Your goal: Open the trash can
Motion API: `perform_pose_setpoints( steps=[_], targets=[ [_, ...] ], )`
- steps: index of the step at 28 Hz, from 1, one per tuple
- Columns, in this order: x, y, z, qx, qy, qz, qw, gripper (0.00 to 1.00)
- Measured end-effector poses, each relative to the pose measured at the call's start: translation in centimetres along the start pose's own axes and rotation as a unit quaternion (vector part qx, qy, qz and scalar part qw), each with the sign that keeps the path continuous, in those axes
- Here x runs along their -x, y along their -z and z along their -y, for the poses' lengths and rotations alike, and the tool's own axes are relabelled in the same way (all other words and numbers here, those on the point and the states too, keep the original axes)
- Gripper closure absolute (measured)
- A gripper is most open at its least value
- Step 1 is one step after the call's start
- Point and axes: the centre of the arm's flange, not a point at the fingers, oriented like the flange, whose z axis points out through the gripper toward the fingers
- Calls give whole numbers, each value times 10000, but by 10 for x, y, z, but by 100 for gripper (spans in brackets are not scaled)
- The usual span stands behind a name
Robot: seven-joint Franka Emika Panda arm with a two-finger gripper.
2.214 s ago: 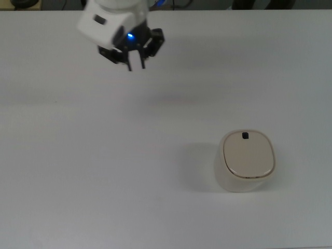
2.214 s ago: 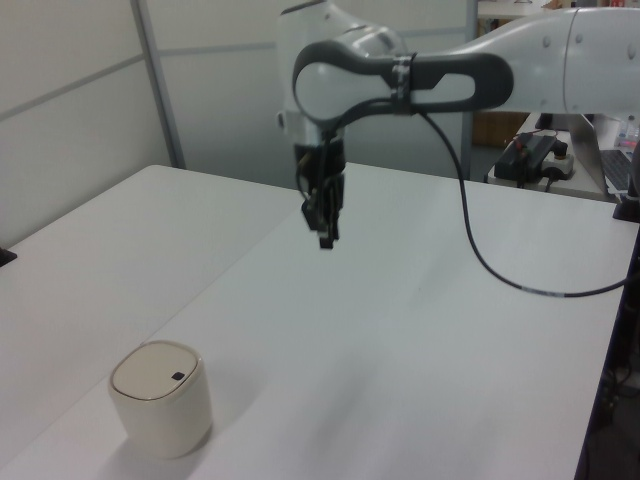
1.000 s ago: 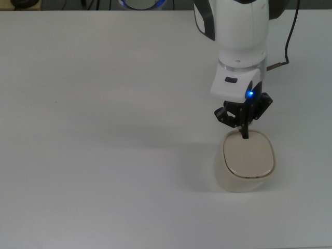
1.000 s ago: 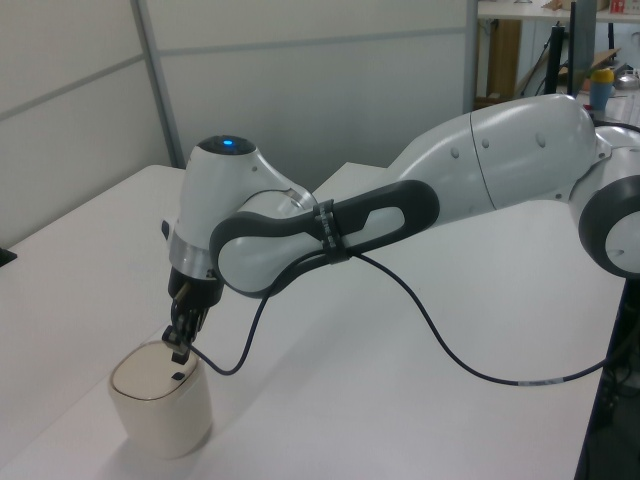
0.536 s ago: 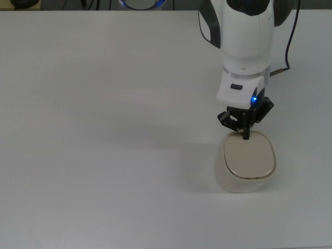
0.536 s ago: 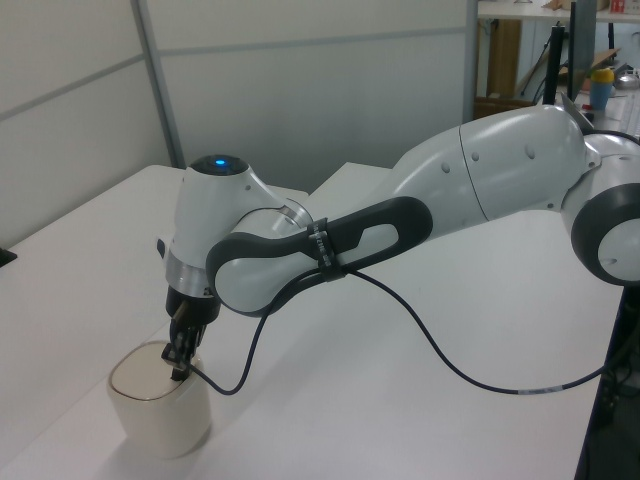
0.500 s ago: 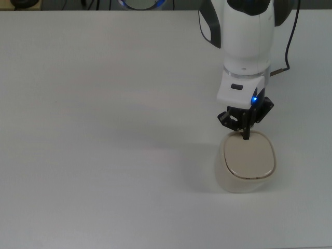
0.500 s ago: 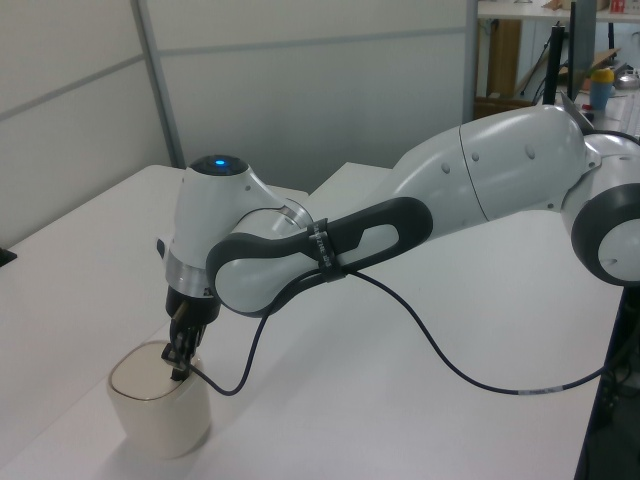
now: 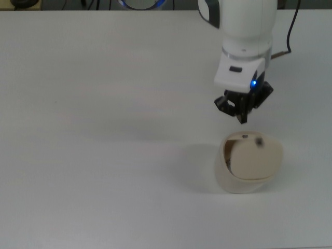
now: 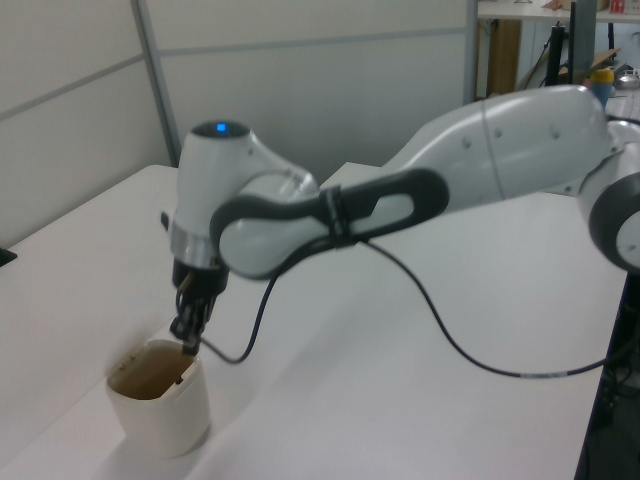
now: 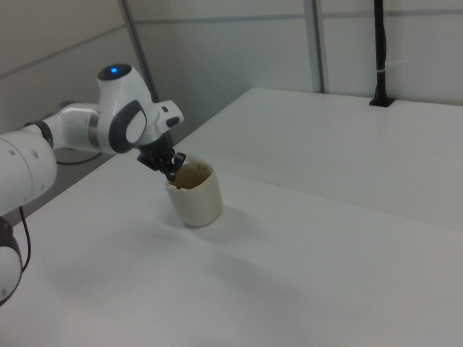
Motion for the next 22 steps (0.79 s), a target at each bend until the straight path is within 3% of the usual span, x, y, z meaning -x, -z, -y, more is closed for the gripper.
perform_pose_setpoints(
  steps=[6, 15, 22],
  targets=[
    [16, 53, -16, 57, -119, 441, 9989, 94],
    [59, 124, -104, 322, -836, 1200, 9887, 61],
    [88, 151, -161, 422, -1260, 1537, 9791, 32]
  ],
)
